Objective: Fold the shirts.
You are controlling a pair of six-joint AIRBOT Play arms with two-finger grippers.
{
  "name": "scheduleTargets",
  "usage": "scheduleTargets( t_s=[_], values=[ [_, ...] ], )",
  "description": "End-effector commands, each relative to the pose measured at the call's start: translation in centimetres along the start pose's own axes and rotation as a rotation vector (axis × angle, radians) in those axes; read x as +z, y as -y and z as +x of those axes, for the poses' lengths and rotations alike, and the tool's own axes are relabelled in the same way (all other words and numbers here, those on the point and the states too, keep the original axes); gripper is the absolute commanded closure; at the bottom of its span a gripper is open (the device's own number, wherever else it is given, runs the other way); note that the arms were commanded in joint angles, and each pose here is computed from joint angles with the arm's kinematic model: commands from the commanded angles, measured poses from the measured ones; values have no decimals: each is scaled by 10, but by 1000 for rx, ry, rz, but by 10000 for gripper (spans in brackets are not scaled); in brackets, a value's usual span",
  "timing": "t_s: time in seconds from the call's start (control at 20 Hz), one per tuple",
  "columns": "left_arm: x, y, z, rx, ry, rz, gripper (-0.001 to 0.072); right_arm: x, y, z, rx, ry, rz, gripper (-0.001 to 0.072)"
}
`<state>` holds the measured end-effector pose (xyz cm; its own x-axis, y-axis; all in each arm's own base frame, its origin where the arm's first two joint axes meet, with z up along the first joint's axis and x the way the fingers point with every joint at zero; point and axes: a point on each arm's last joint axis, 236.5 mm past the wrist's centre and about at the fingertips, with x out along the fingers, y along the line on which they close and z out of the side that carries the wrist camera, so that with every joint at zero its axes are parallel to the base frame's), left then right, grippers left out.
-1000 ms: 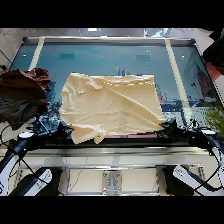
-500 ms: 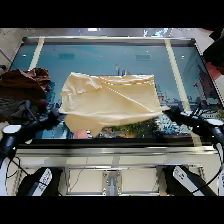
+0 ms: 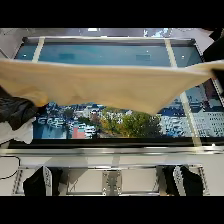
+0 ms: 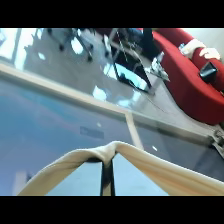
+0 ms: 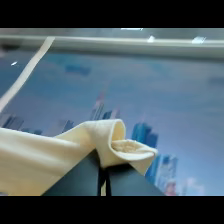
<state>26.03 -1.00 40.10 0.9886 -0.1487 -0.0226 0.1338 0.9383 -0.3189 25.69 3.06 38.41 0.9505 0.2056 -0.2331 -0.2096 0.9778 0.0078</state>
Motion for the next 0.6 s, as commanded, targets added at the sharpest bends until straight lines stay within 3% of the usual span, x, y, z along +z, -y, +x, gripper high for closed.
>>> scheduleTargets(
  t_s=[0.0, 0.15, 0.3, 0.4, 0.55],
  values=[
    [62, 36, -23, 48, 20, 225, 695, 79, 2, -68, -210, 144, -198, 708],
    [47, 17, 3, -45, -106, 111, 695, 66, 20, -32, -144, 25, -126, 708],
    [2, -23, 34, -84, -261, -60, 696, 14, 32, 36, 63, -212, 29, 706],
    [-54, -32, 58, -149, -409, -135, 696, -8, 31, 76, 219, -281, 140, 706],
    [-161, -60, 103, -88, -647, -122, 695, -82, 36, 135, 324, -503, 239, 706]
  ],
)
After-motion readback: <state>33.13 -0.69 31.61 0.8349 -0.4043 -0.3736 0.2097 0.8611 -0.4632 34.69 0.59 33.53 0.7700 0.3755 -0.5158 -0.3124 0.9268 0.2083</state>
